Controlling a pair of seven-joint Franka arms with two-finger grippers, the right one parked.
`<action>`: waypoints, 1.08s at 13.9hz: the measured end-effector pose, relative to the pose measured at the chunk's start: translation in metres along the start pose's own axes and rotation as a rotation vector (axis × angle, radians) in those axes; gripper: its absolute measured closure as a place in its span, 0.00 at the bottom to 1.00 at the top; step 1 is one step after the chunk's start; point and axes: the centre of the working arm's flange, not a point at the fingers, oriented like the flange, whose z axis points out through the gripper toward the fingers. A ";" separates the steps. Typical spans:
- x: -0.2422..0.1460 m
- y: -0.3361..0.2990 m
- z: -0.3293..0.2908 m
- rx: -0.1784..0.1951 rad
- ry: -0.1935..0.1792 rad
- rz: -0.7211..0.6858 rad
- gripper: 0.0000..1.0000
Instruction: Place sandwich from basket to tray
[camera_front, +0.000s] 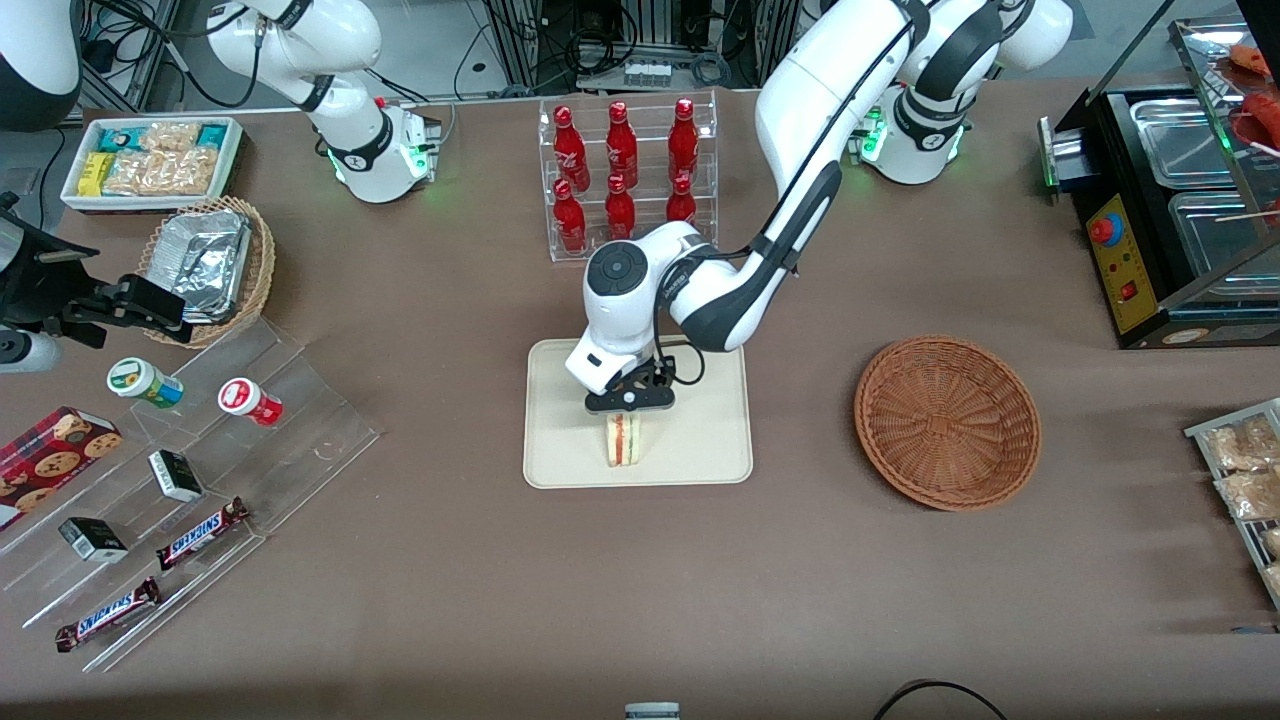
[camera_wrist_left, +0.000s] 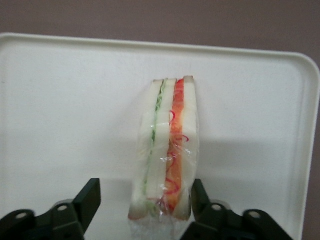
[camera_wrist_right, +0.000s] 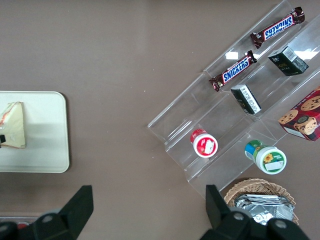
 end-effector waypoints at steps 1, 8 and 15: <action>0.006 -0.003 -0.023 0.014 0.004 -0.013 0.05; 0.069 -0.121 -0.244 0.078 0.059 -0.249 0.00; 0.119 -0.306 -0.332 0.102 -0.021 -0.250 0.00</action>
